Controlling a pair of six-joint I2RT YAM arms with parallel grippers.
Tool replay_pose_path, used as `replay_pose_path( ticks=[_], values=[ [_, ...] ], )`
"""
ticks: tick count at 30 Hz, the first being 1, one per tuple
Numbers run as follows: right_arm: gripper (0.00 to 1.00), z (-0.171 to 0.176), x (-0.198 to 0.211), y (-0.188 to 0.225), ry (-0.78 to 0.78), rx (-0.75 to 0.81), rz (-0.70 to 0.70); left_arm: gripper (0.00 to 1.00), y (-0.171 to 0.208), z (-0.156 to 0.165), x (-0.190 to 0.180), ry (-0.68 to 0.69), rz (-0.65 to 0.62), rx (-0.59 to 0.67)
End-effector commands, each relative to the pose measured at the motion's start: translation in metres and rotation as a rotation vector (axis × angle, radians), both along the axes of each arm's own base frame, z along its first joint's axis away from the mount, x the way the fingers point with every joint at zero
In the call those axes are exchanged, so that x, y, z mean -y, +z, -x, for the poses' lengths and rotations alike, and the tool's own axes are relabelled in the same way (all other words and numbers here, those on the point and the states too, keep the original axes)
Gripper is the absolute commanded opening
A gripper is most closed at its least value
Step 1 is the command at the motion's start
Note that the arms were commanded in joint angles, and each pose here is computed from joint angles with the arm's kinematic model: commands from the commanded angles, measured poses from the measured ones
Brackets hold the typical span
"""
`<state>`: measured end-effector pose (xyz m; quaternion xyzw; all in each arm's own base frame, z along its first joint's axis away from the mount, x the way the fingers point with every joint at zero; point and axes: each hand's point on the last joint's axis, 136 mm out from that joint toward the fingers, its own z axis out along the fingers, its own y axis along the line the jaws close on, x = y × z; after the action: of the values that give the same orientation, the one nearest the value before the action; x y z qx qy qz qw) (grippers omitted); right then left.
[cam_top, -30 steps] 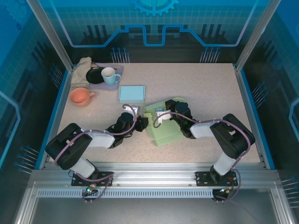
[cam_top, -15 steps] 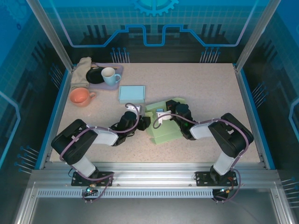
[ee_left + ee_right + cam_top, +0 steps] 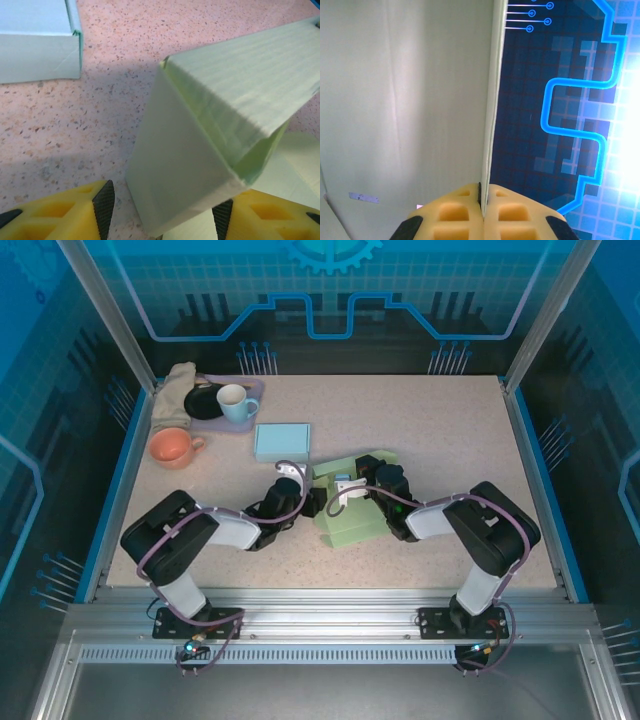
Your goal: Fold the paper box
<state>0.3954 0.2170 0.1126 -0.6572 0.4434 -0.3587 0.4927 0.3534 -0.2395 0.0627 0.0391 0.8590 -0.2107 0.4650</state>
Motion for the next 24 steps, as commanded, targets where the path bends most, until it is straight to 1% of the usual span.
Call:
replay_pose_path(
  ticks=[1,6,15,18,20,24],
  values=[
    [0.00,0.003,-0.007,-0.008,0.017,-0.014,0.006,0.55,0.014,-0.020,0.001,0.053,-0.010,0.072],
    [0.00,0.004,-0.007,-0.006,0.017,-0.023,-0.002,0.53,0.004,-0.024,-0.002,0.087,-0.023,0.060],
    [0.00,0.003,-0.007,-0.007,0.014,-0.025,0.000,0.48,-0.009,-0.034,-0.017,0.208,-0.104,0.038],
    [0.00,0.003,-0.007,-0.007,0.013,-0.026,0.001,0.44,-0.014,-0.037,-0.029,0.283,-0.134,0.024],
    [0.00,0.003,-0.006,-0.008,0.011,-0.029,0.002,0.41,-0.017,-0.037,-0.042,0.363,-0.158,0.004],
    [0.00,0.002,-0.005,-0.006,0.002,-0.024,0.000,0.39,-0.022,-0.032,-0.068,0.506,-0.219,-0.028]
  ],
)
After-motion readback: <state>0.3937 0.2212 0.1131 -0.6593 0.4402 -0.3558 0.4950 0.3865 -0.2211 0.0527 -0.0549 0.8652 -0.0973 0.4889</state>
